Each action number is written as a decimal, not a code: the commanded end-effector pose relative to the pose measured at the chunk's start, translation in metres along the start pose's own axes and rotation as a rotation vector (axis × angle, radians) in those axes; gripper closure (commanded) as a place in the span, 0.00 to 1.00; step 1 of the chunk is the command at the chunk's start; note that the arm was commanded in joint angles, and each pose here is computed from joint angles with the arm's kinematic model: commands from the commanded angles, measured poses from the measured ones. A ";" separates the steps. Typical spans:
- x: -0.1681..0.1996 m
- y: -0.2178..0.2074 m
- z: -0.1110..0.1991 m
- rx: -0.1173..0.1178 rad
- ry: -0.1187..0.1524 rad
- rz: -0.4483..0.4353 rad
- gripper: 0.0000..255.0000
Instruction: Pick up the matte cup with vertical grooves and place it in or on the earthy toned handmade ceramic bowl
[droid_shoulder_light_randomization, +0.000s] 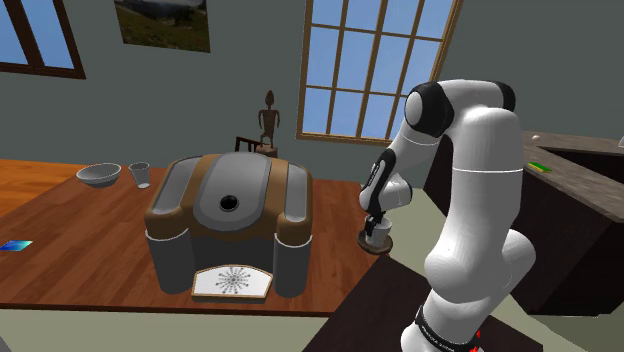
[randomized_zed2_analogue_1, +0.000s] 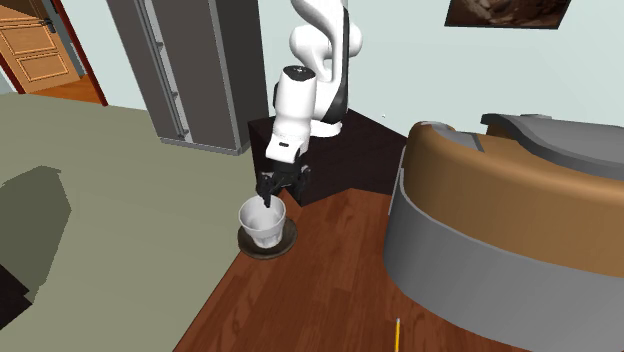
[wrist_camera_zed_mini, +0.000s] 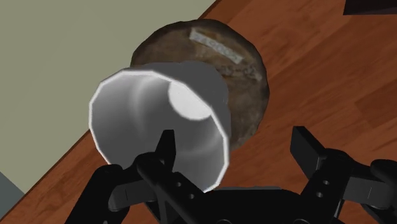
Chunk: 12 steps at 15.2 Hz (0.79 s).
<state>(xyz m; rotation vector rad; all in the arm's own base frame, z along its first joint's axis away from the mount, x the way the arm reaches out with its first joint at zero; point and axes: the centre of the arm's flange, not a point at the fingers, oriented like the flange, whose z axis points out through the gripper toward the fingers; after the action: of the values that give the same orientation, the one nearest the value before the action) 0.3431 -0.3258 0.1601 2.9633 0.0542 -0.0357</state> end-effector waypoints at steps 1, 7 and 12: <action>0.000 0.000 -0.013 0.000 0.000 0.000 0.00; 0.000 0.000 -0.050 0.000 0.000 0.000 0.00; 0.000 0.000 -0.050 0.000 0.000 0.000 0.00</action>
<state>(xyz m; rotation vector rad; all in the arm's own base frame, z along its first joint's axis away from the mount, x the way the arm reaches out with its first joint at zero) 0.3442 -0.3170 0.2092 2.9633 0.0542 -0.0356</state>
